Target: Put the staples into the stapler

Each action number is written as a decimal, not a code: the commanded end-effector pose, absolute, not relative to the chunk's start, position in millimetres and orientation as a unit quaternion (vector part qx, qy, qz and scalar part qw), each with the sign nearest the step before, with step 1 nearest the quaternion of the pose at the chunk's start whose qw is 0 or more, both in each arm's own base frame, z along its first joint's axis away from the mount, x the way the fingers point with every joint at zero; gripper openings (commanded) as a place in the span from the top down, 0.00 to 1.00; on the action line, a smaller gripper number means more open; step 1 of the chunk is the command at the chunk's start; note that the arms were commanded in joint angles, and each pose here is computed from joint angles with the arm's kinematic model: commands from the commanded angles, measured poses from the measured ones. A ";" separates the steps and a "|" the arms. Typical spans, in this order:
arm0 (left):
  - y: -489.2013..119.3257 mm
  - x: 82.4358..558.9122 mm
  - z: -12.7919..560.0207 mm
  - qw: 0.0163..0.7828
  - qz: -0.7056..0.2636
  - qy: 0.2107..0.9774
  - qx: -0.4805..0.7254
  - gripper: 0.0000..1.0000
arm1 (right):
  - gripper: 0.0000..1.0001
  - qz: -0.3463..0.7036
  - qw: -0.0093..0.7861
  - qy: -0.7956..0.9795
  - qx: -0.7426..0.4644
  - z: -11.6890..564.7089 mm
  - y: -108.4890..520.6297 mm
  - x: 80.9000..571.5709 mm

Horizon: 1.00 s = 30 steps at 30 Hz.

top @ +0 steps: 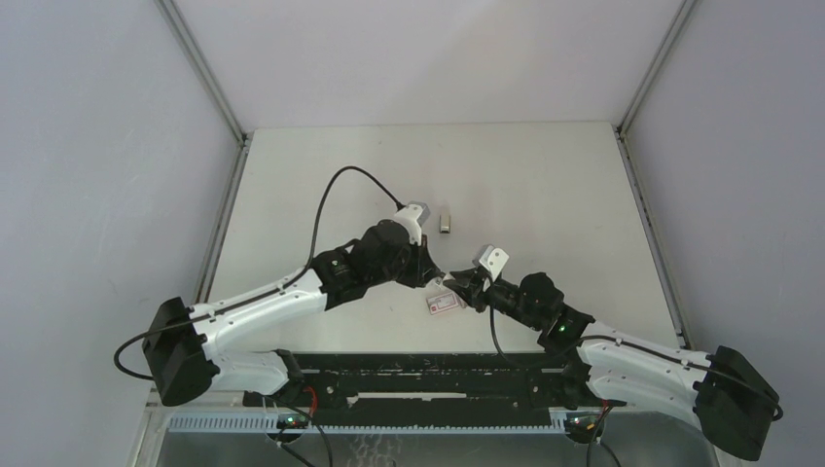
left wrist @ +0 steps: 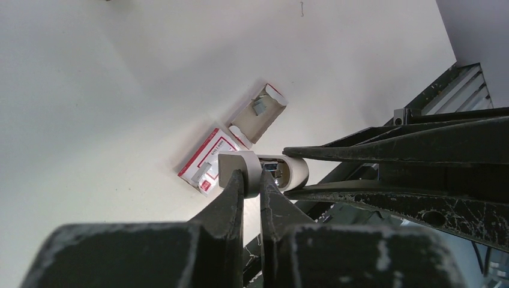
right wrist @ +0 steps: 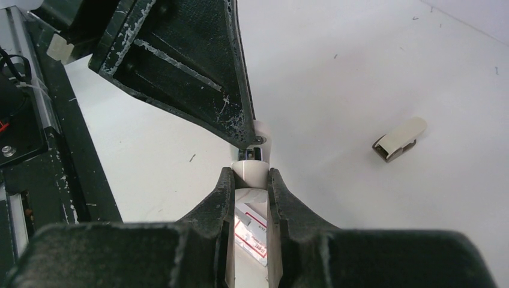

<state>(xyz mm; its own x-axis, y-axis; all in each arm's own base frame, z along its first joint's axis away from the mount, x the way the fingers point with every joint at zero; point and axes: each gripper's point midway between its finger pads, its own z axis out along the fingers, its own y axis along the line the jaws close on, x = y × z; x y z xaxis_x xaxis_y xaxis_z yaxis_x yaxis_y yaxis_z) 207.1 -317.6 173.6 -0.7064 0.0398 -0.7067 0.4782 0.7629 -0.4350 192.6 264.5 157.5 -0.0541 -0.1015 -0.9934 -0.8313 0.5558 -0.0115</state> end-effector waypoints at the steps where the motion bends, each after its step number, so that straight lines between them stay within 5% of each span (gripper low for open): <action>1: -300.9 228.9 191.6 0.392 -0.312 0.860 0.100 1.00 | 1.00 0.308 0.609 0.640 -0.353 172.4 267.5 195.2; 30: -223.8 252.2 178.4 0.411 -0.389 0.823 -0.048 1.00 | 1.00 0.293 0.580 0.684 -0.332 136.0 279.6 213.0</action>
<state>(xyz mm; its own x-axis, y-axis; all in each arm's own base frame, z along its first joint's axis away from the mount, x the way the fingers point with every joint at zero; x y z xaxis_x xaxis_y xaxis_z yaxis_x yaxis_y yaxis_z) 240.5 -234.1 167.0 -0.7075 -0.3156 -0.6323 0.2489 0.7262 -0.6409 202.5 281.3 131.4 -0.0948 -0.1397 -0.9856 -0.8288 0.5595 0.0004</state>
